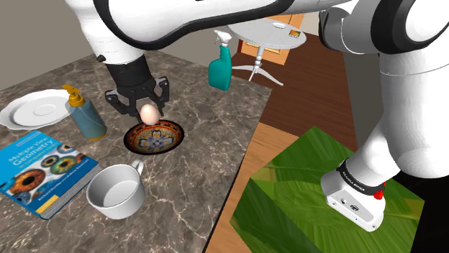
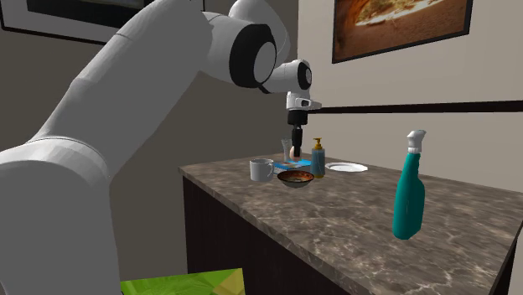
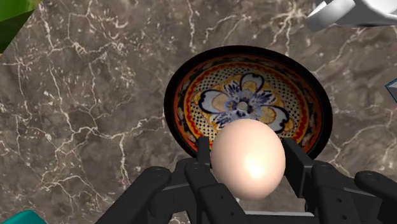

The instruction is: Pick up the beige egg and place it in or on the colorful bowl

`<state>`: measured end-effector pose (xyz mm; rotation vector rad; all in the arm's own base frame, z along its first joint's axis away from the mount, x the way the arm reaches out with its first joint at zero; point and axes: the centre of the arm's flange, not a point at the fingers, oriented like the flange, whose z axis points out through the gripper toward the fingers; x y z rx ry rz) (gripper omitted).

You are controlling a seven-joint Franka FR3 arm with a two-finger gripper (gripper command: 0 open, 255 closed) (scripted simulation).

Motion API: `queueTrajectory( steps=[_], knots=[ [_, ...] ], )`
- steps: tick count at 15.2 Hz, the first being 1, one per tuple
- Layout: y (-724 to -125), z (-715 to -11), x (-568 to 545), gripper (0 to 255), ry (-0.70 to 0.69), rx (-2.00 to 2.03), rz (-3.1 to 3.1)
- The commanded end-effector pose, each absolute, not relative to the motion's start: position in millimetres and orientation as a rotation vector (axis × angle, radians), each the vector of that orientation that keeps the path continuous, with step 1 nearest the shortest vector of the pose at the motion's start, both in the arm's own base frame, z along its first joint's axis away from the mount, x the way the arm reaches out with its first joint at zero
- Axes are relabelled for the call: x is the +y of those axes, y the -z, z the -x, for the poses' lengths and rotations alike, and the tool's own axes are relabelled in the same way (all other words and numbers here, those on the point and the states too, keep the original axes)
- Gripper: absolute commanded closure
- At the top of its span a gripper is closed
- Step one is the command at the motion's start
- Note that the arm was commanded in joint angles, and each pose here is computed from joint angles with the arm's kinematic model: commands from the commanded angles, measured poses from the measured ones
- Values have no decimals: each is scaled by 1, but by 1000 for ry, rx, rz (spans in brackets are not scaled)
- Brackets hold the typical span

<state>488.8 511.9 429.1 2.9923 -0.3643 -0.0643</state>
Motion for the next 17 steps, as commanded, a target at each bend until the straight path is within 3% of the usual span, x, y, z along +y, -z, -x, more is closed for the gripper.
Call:
queueTrajectory(
  steps=[1, 8, 16, 17],
  knots=[
    [-419, -489, 512, 255, 64, -365, -2993],
    [-380, -489, 512, 255, 64, -365, -2993],
    [-380, -489, 512, 255, 64, -365, -2993],
    [-380, -489, 512, 0, 64, -365, -2993]
  ],
)
